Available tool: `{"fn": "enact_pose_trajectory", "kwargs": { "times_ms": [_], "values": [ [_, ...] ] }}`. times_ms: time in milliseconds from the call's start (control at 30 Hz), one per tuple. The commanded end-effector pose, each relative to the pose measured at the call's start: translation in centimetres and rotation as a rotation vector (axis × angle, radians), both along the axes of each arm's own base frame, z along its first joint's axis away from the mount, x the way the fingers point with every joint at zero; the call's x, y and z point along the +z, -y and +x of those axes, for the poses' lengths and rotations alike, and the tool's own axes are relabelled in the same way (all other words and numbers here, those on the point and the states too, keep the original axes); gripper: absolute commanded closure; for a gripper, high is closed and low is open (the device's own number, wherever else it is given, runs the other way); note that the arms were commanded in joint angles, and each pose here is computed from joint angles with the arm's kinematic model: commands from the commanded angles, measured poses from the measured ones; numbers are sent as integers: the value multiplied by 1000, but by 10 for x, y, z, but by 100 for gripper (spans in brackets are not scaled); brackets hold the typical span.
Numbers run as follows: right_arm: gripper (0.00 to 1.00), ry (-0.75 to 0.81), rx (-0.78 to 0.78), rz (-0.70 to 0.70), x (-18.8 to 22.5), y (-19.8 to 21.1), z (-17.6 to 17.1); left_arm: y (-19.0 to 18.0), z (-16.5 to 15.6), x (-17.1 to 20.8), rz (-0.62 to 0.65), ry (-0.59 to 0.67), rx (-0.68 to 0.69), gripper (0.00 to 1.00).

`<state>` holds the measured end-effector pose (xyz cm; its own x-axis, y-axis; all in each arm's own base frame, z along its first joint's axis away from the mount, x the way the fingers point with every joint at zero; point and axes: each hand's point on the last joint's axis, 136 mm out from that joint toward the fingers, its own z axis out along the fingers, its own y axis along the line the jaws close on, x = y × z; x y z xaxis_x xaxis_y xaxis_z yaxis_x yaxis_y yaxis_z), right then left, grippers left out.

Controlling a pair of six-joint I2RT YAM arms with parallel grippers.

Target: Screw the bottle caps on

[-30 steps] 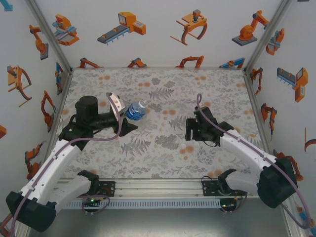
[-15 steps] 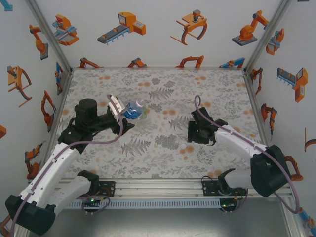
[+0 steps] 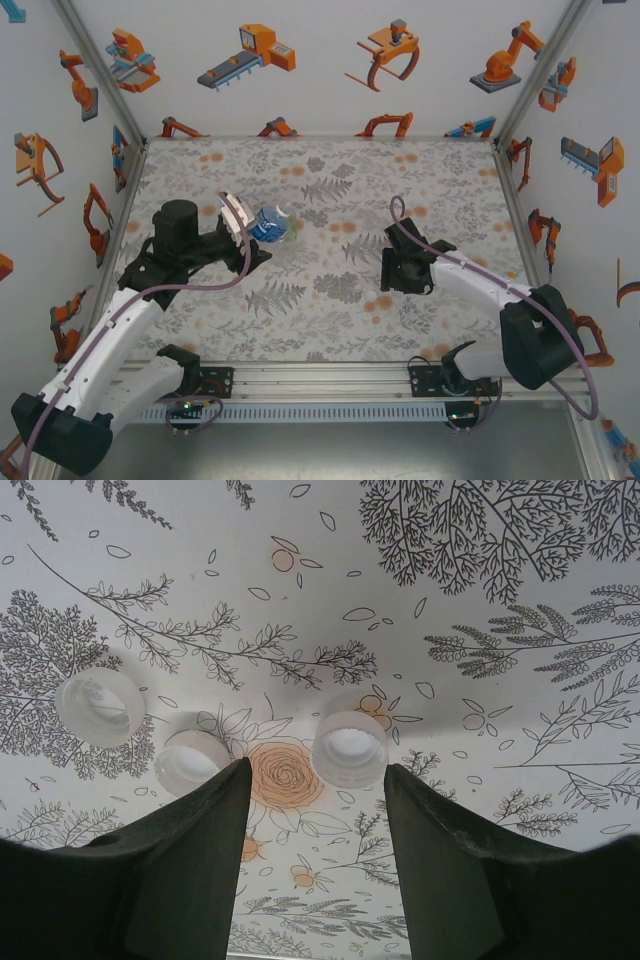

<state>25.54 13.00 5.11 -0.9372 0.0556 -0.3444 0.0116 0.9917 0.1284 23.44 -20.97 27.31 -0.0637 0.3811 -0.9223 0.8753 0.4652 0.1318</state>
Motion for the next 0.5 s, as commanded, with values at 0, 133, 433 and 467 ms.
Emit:
{"fn": "enact_pose_trajectory", "kwargs": {
  "times_ms": [0, 133, 433, 467],
  "values": [
    [47, -4, -19, -22, 0, 6, 1, 0, 1, 6, 1, 28, -6, 100],
    [47, -2, -15, -12, 0, 4, 1, 0, 1, 7, 1, 28, -6, 100],
    [49, 2, -7, 6, -1, -1, 3, 1, 1, 5, 1, 20, -8, 100],
    [50, 1, -5, 8, -1, -1, 3, 0, 2, 5, 2, 20, -6, 100]
  ]
}}
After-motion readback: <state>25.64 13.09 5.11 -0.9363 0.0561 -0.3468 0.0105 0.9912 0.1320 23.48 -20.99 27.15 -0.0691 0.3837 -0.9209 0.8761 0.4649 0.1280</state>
